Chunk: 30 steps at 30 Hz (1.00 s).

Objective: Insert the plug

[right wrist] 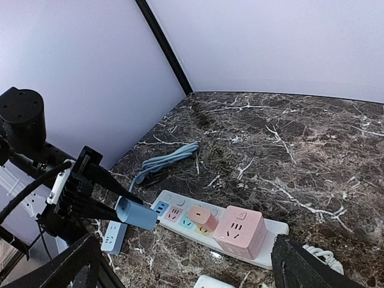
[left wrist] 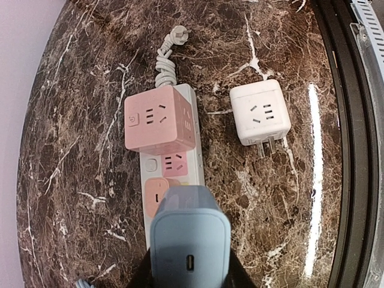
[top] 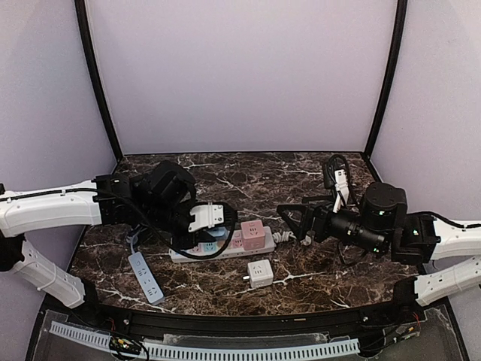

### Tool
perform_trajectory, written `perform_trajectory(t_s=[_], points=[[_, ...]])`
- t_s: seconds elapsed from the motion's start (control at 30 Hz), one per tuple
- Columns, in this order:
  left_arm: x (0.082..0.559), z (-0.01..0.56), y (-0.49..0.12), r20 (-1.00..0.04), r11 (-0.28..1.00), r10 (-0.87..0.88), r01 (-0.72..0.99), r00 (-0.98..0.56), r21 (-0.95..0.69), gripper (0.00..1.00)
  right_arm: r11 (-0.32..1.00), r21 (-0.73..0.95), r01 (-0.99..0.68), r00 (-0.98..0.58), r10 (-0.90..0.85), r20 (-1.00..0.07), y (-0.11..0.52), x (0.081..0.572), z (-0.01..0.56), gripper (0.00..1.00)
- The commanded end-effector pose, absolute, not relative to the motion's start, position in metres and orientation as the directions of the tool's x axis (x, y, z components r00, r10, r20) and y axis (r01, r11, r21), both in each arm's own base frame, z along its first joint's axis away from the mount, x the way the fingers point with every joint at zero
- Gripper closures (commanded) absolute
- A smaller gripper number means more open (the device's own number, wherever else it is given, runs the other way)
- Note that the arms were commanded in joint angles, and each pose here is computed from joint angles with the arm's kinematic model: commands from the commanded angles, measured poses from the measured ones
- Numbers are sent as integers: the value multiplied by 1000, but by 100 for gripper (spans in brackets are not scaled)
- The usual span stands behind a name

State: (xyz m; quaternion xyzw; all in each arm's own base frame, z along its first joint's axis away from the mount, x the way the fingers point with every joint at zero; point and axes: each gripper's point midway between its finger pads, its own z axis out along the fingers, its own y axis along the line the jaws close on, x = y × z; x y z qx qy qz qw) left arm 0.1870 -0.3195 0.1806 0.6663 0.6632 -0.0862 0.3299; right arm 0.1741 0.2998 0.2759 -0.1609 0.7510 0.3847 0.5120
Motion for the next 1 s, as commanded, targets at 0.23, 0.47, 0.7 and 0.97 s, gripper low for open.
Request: perform_trajectory(t_s=[0.23,0.47,0.7,0.97], points=[[199,183,-302,-555,135,832,959,27,249,99,629,413,-658,-414,155,-897,299,168,278,1],[215,180,-288,-582,168,813,954,8,248,99,615,417,-670,-414,156,-897,299,166,278,1],[224,168,-290,-611,155,792,966,5,209,99,610,415,-675,-414,152,-897,301,165,278,1],[236,142,-284,-583,161,811,976,-49,143,99,613,411,-675,-409,152,-900,300,166,278,2]])
